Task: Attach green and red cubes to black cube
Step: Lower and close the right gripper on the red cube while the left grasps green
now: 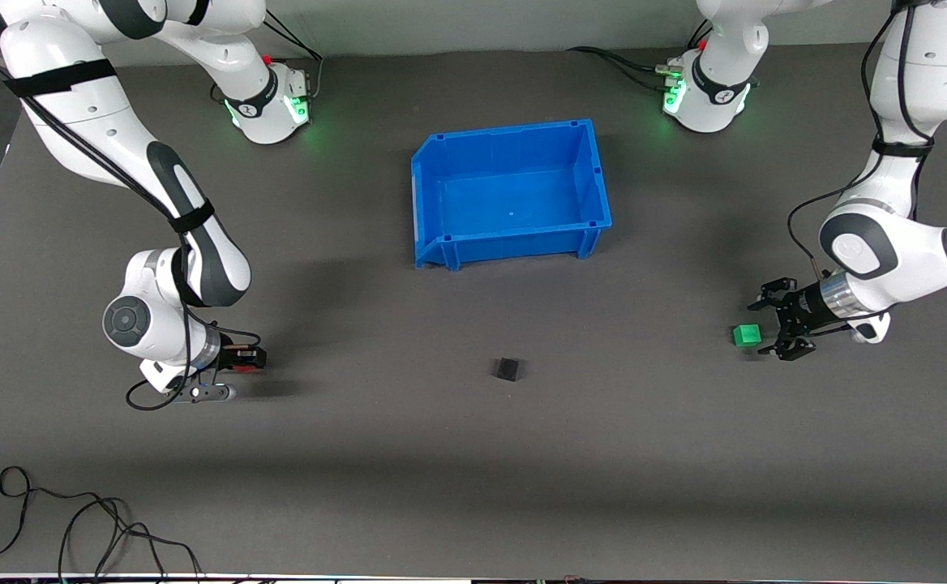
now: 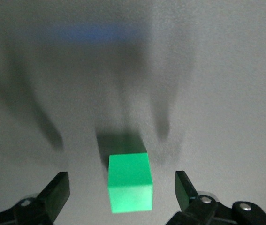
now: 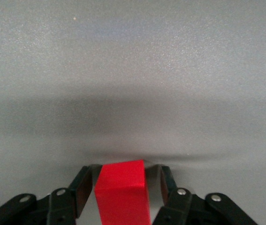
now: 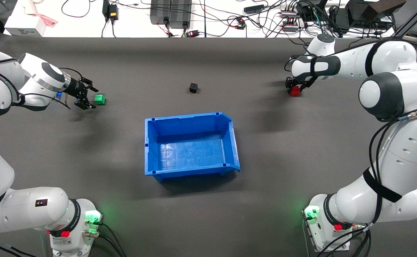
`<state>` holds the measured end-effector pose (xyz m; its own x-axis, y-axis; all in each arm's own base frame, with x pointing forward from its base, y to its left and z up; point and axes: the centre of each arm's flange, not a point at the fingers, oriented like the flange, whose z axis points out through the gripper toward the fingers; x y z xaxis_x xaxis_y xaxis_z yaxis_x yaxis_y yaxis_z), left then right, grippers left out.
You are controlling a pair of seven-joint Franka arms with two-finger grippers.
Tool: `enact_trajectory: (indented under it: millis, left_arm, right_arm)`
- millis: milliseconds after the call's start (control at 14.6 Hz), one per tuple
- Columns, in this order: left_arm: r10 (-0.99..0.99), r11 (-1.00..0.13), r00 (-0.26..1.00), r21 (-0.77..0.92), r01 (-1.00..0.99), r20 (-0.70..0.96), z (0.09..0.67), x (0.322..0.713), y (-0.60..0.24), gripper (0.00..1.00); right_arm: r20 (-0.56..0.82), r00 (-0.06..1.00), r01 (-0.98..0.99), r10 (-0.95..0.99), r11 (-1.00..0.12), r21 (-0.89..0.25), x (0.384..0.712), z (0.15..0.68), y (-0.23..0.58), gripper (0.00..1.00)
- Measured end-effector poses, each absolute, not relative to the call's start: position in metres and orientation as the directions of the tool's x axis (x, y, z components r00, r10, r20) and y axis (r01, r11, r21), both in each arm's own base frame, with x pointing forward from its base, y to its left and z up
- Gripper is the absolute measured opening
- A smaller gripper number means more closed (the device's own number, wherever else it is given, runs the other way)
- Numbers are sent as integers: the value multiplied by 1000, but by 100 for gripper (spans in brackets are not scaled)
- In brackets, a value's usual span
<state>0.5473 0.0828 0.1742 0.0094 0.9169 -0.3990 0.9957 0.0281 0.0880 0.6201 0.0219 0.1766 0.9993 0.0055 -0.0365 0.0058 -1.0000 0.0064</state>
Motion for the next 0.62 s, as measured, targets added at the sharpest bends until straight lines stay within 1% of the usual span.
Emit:
enact_trajectory:
  millis: [69,137,206,275,343,412,480,618]
  left_arm:
    - [917,31,6,87,996,-399,171,547,82,100]
    - [917,34,4,87,996,-398,170,547,82,100]
    - [917,34,3,87,996,-398,169,547,82,98]
    - [917,35,2,87,996,-398,169,547,82,97]
    - [918,35,2,87,996,-398,169,547,83,91]
    - [918,35,3,88,995,-398,169,547,83,74]
    - [917,35,3,89,995,-398,169,547,82,63]
    - [917,36,3,90,995,-398,170,548,82,39]
  right_arm:
    - [-37,999,5,5,-1000,6,620,176,22,63]
    - [-36,999,5,5,-1000,6,620,175,21,61]
    - [-37,999,5,5,-1000,6,620,175,21,61]
    - [-36,999,5,4,-1000,7,620,175,21,58]
    - [-36,999,4,4,-1000,7,620,175,21,57]
    - [-35,999,4,4,-1000,7,620,175,20,54]
    - [-35,999,4,4,-1000,7,620,175,20,53]
    - [-32,999,3,3,-1000,7,621,176,20,39]
